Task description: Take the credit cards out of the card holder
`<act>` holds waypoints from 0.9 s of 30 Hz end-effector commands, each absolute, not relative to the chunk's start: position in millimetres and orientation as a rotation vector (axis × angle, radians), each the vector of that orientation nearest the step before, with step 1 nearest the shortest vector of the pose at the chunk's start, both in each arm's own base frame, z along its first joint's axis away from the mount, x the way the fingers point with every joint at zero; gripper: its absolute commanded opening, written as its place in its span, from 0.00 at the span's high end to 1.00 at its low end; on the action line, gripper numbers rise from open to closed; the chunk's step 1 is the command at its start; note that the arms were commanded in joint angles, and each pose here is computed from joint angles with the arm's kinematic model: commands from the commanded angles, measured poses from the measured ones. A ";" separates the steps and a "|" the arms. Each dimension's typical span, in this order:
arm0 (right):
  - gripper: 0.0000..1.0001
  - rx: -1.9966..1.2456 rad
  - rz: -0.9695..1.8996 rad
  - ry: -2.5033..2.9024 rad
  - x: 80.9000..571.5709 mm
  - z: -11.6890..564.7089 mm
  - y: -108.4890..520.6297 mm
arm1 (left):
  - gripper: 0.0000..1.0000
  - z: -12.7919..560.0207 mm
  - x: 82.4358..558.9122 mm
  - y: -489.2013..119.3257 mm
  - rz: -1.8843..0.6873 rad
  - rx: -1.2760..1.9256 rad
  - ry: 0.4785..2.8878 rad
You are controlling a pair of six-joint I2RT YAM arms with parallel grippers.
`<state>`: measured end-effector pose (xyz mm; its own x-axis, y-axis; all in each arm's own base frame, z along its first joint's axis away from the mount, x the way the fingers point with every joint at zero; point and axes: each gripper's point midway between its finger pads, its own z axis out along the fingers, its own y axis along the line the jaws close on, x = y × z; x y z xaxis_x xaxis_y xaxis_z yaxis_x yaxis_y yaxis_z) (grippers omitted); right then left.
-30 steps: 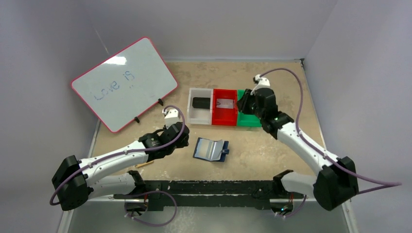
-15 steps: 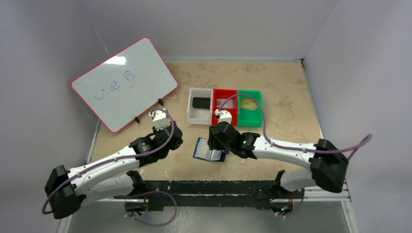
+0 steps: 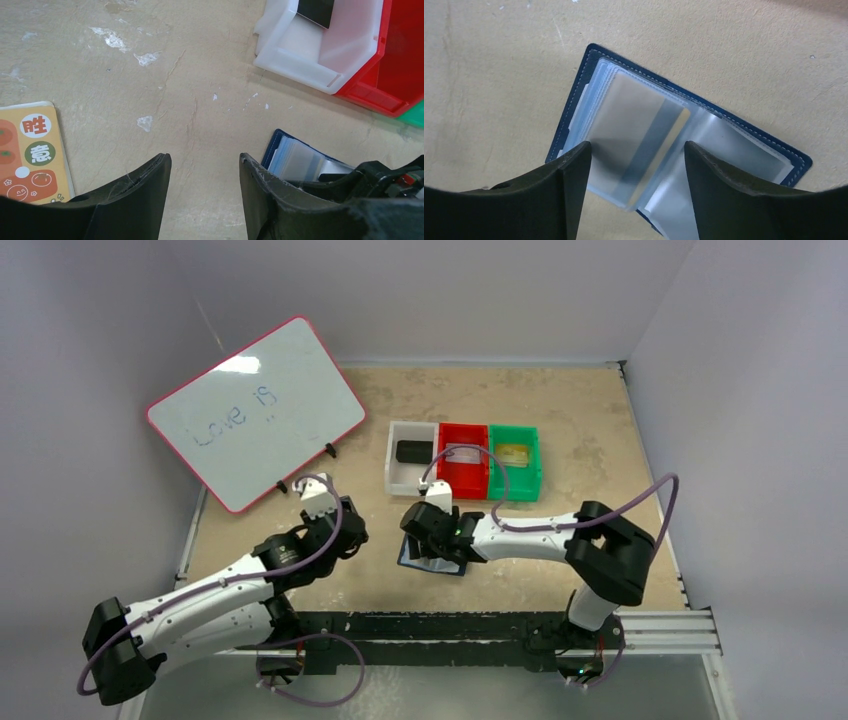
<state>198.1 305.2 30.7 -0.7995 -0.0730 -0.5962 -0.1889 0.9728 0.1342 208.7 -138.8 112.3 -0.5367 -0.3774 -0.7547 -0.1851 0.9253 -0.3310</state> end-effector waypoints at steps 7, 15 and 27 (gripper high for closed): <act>0.52 -0.127 0.101 2.492 201.2 13.6 287.6 | 0.48 115.4 207.6 -135.5 -0.276 -0.430 2.138; 0.78 -0.187 0.253 2.496 191.3 7.0 297.5 | 0.48 115.5 207.0 -164.0 -0.386 -0.348 2.190; 1.00 -0.107 0.616 2.467 192.4 4.9 303.1 | 0.51 107.6 200.7 -236.8 -0.699 -0.186 2.274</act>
